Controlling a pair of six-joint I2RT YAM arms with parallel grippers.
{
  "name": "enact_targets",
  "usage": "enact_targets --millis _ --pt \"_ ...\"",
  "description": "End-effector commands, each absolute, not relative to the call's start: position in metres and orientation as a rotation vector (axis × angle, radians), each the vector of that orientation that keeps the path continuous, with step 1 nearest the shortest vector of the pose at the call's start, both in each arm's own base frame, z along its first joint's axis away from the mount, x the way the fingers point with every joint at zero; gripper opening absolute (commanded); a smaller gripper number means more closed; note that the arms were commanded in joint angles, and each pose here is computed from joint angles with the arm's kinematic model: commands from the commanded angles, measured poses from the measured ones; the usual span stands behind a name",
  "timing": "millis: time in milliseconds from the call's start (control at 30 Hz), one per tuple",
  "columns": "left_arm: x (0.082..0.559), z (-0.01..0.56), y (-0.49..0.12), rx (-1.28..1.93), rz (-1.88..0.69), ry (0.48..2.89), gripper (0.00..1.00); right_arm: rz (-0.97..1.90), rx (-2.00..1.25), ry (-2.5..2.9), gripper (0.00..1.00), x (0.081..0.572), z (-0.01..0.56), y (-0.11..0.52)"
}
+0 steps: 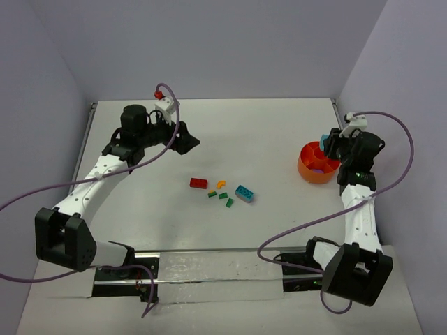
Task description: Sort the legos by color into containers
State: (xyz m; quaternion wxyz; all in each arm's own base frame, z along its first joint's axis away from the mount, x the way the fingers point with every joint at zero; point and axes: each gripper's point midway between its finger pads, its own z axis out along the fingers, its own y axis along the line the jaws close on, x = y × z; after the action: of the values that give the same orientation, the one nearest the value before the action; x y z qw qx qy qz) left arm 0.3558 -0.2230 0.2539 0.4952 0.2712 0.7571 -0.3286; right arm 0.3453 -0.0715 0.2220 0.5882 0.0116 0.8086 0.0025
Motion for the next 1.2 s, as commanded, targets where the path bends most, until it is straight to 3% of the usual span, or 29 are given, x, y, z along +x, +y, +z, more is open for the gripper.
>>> enact_targets --millis 0,700,1167 --pt "0.364 0.265 -0.223 0.639 -0.769 1.803 0.99 -0.077 0.01 1.765 0.0 0.362 0.242 -0.086" --pt "0.37 0.253 -0.226 0.641 -0.78 1.843 0.99 -0.057 -0.007 1.855 0.01 0.362 0.194 -0.085" --pt "0.374 0.25 -0.23 0.644 -0.791 1.854 0.99 -0.048 -0.009 1.89 0.28 0.364 0.177 -0.085"
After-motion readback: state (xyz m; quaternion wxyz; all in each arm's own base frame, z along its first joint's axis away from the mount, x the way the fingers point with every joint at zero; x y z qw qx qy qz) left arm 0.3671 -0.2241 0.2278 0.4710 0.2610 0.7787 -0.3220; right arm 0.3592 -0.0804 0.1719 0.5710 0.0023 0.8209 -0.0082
